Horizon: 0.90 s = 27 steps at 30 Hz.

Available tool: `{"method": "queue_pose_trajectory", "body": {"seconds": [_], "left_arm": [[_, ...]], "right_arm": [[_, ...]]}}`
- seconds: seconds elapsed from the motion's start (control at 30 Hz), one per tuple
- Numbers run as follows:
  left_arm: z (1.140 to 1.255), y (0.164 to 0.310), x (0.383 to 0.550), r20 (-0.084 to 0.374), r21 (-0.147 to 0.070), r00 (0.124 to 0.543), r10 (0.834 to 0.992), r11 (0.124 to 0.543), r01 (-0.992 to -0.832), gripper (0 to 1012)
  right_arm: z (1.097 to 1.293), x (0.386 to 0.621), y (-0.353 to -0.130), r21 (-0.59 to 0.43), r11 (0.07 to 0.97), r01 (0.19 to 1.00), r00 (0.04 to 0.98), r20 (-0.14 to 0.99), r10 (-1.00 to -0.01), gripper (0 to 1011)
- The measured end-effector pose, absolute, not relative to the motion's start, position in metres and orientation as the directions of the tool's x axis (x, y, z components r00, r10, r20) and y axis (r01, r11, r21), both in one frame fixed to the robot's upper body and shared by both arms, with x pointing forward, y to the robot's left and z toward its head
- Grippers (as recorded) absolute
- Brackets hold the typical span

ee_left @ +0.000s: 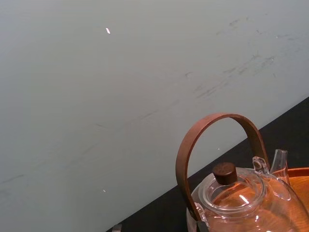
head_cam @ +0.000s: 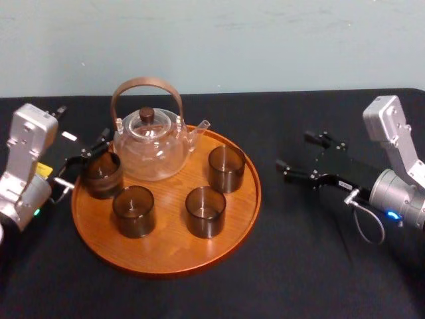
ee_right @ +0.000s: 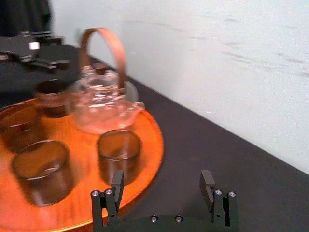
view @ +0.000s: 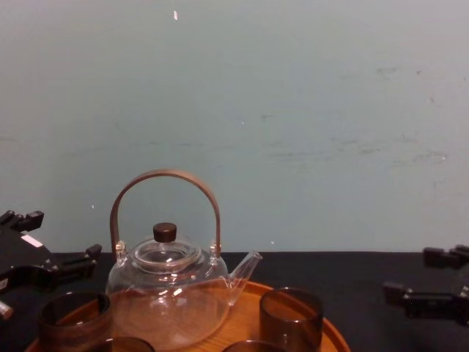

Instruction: Pick up the glass from the table and place it on the tray.

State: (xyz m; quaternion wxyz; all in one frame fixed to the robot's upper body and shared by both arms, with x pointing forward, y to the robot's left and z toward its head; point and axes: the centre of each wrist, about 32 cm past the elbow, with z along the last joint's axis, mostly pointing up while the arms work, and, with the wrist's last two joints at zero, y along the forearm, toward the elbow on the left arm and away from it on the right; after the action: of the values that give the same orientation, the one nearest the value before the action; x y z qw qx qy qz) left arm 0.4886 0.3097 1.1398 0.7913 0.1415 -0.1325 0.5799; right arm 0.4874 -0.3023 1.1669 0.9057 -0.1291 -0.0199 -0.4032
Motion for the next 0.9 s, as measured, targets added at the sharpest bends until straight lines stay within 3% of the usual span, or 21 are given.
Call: {"method": "queue_pose_trajectory", "body": {"seconds": [0.43,0.9], "left_arm": [[1.140,0.310,0.489,0.374,0.070,0.292,0.880,0.287,-0.955,1001],[1.140,0.310,0.489,0.374,0.070,0.292,0.880,0.287,-0.955,1001]], "right_arm": [[1.149,0.480,-0.298,-0.165,0.428,0.889,0.453,0.169,-0.875,1002],[1.128,0.489,-0.295,-0.176,0.358,0.917,0.386,0.163,-0.908,1002]]}}
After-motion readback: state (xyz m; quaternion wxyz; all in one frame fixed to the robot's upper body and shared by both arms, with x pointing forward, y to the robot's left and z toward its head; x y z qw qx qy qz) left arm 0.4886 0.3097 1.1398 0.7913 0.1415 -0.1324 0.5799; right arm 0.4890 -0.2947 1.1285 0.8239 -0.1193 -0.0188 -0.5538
